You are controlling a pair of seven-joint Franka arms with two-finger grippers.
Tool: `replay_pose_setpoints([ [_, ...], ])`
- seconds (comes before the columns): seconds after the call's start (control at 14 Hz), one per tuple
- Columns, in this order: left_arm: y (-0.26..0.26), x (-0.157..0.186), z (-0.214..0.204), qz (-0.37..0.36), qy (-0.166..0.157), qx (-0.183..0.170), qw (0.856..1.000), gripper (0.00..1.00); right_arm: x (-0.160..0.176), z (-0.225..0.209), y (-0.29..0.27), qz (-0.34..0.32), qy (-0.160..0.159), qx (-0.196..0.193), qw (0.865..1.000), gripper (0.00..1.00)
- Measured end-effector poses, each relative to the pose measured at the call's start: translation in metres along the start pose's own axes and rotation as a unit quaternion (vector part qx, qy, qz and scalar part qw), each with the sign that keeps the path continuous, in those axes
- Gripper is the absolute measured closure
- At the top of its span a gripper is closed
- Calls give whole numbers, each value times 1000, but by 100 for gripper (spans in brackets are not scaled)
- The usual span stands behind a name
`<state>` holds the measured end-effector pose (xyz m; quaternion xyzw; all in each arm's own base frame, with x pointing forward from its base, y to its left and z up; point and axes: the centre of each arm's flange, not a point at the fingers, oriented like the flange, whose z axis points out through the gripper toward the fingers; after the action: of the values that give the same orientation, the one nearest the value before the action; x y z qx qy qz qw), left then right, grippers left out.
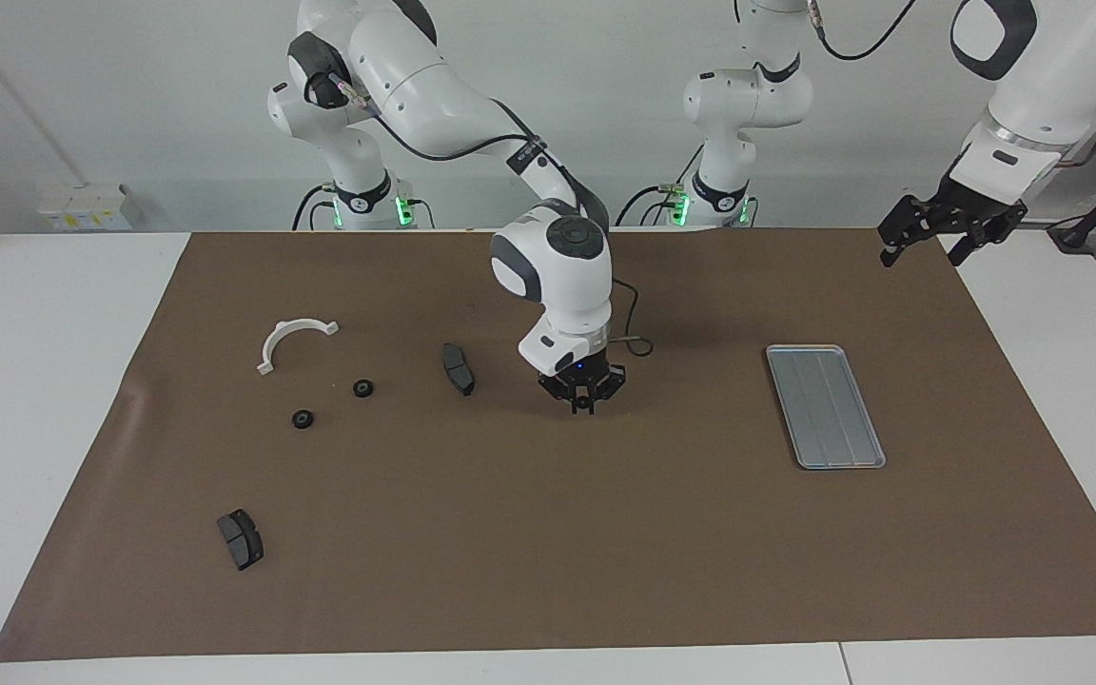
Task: Pick bearing gear from pile to tray
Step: 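Carry the gear to the table center and release it with the right gripper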
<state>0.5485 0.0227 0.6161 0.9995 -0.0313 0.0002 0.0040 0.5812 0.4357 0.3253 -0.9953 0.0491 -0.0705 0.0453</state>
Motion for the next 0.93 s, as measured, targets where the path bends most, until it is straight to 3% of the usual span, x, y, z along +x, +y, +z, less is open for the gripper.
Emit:
replay_pose_setpoints([
  [0.5,6,0,0,3,0,0,1000,0,-28,18,-22,-8,-7,3,1000,76],
  [0.64,6,1,0,3,0,0,1000,0,-37,26,-23,-12,-14,-2,1000,72],
  [0.86,10,1,0,-9,1,0,1000,0,-39,23,-26,-11,-12,-1,1000,44],
  [0.93,14,1,0,-13,1,0,1000,0,-37,17,-26,-10,-8,2,1000,28],
])
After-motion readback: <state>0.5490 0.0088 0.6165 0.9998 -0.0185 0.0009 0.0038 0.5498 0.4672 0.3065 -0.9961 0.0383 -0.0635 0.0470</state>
